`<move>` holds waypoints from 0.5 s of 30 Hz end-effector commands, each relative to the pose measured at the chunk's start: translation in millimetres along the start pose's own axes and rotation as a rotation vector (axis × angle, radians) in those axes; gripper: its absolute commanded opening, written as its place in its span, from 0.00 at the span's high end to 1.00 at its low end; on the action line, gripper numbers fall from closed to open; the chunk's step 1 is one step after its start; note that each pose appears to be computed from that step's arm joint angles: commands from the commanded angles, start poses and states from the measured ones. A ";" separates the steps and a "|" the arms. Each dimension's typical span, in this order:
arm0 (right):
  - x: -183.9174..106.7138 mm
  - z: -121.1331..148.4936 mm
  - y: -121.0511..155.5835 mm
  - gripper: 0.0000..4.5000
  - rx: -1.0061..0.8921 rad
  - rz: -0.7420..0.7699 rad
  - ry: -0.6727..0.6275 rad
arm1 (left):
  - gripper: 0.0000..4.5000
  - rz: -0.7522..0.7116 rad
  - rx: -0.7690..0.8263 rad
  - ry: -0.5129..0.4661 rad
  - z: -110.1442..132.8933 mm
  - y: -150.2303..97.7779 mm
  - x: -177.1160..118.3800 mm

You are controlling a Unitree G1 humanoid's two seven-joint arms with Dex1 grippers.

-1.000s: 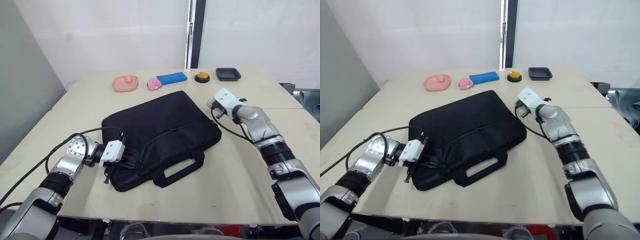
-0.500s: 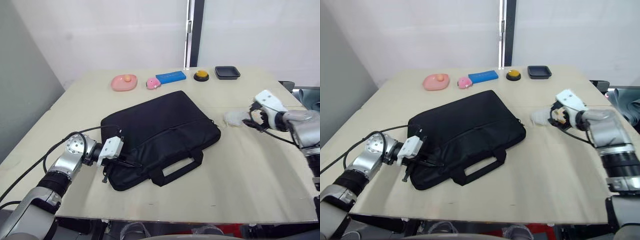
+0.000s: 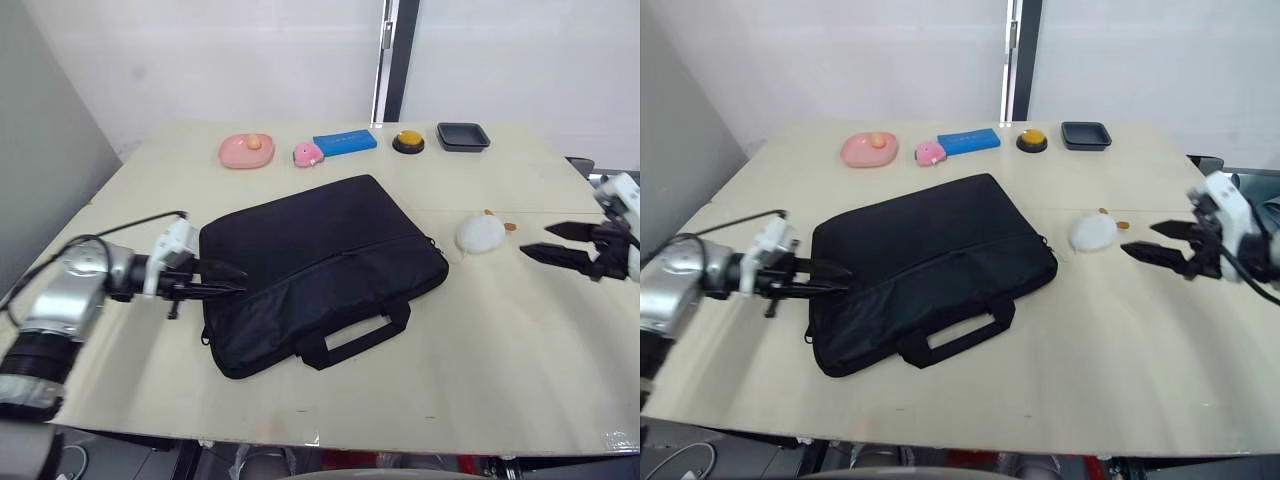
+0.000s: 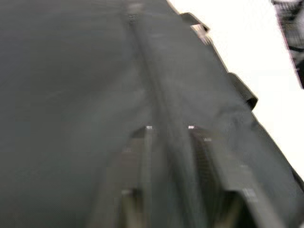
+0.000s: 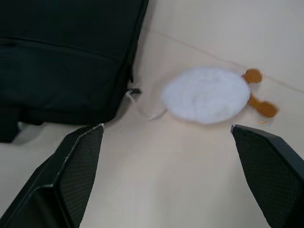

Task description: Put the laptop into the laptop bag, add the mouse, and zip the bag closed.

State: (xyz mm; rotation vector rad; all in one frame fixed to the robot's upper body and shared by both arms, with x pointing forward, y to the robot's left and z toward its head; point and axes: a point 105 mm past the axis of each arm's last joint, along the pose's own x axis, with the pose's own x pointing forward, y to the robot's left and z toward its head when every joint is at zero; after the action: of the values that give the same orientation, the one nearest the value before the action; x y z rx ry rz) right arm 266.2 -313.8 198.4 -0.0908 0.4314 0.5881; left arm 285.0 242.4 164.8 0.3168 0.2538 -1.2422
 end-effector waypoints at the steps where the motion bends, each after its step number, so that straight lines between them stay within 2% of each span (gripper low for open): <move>1: -21.6 12.4 2.4 0.00 -0.058 -0.020 -0.057 | 0.33 0.123 -0.048 -0.016 22.4 4.8 -38.1; 5: -30.3 2.7 -0.7 0.00 -0.035 -0.047 -0.057 | 0.02 0.276 -0.170 0.071 16.7 1.4 -89.3; 8: -35.5 -0.5 -6.8 0.00 -0.019 -0.072 -0.063 | 0.00 0.326 -0.278 0.131 6.4 -11.0 -116.1; 10: -39.2 -2.2 -12.2 0.00 -0.011 -0.095 -0.066 | 0.00 0.390 -0.267 0.159 3.9 -14.2 -131.2; 12: -41.6 -1.5 -14.9 0.00 -0.011 -0.105 -0.076 | 0.00 0.469 -0.286 0.122 7.3 -12.4 -144.9; 15: -41.2 -1.2 -15.0 0.00 -0.015 -0.105 -0.077 | 0.00 0.500 -0.305 0.076 11.2 -13.2 -152.1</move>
State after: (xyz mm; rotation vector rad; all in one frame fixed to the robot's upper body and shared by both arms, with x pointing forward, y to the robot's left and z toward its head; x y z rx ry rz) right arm 244.9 -345.0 196.4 -0.0659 0.3971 0.4998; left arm 228.6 364.7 214.2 0.1393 0.4360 -0.7095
